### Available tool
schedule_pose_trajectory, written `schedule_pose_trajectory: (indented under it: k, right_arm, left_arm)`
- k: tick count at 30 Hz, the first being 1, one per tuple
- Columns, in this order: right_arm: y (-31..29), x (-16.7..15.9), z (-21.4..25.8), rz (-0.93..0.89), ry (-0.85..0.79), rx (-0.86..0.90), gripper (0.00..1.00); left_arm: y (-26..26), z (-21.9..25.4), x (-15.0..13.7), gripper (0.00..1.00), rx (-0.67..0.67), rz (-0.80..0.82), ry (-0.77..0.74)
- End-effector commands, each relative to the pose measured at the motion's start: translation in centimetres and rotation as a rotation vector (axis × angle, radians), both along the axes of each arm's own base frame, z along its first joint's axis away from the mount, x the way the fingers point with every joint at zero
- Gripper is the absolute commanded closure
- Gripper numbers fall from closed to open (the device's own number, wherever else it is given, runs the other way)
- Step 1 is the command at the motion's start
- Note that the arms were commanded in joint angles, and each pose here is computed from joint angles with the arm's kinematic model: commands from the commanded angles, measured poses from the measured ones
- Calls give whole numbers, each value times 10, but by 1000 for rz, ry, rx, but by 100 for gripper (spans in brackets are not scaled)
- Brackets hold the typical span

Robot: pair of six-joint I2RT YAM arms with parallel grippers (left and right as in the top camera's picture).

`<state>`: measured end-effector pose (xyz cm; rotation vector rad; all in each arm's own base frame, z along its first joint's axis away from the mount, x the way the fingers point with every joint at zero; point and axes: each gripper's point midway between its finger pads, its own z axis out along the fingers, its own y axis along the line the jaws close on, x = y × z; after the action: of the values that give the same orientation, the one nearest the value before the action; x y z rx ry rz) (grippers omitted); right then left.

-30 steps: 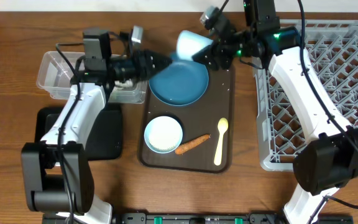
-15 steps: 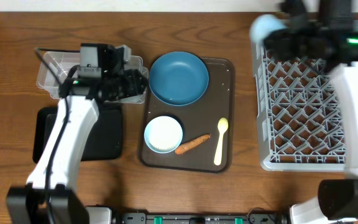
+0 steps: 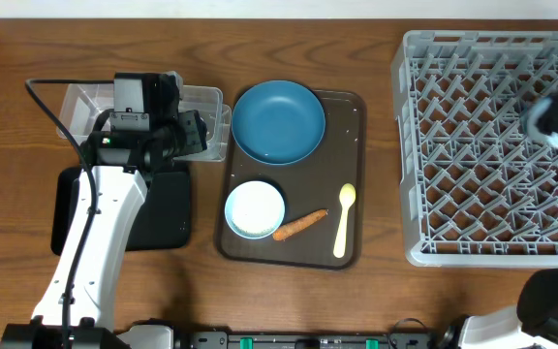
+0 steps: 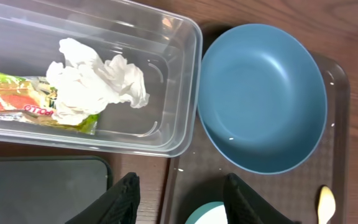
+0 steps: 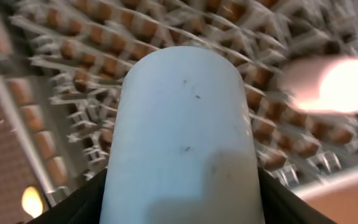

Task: Sort waste into correct bins and load items into the dishwasher rack
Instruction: 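Carry the cup with the right gripper and place it in the rack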

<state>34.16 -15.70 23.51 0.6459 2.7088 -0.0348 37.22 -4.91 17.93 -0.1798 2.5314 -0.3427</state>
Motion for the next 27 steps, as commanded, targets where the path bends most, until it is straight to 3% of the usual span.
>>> schedule_pose_trajectory:
  k: [1, 20, 23, 25, 27]
  right_arm:
    - [-24, -11, -14, -108, 56, 14, 76]
    - [-57, -15, -112, -190, 296, 147, 76]
    - [-57, -16, -115, -191, 307, 153, 66]
    - [-57, -16, -115, -191, 307, 153, 53]
    - [-57, -16, -115, -191, 307, 153, 34]
  left_arm:
    - [4, 4, 1, 54, 25, 0, -14]
    - [4, 3, 0, 51, 25, 0, -7]
    - [4, 3, 0, 51, 25, 0, -7]
    - [4, 3, 0, 51, 25, 0, -7]
    - [4, 3, 0, 51, 25, 0, -7]
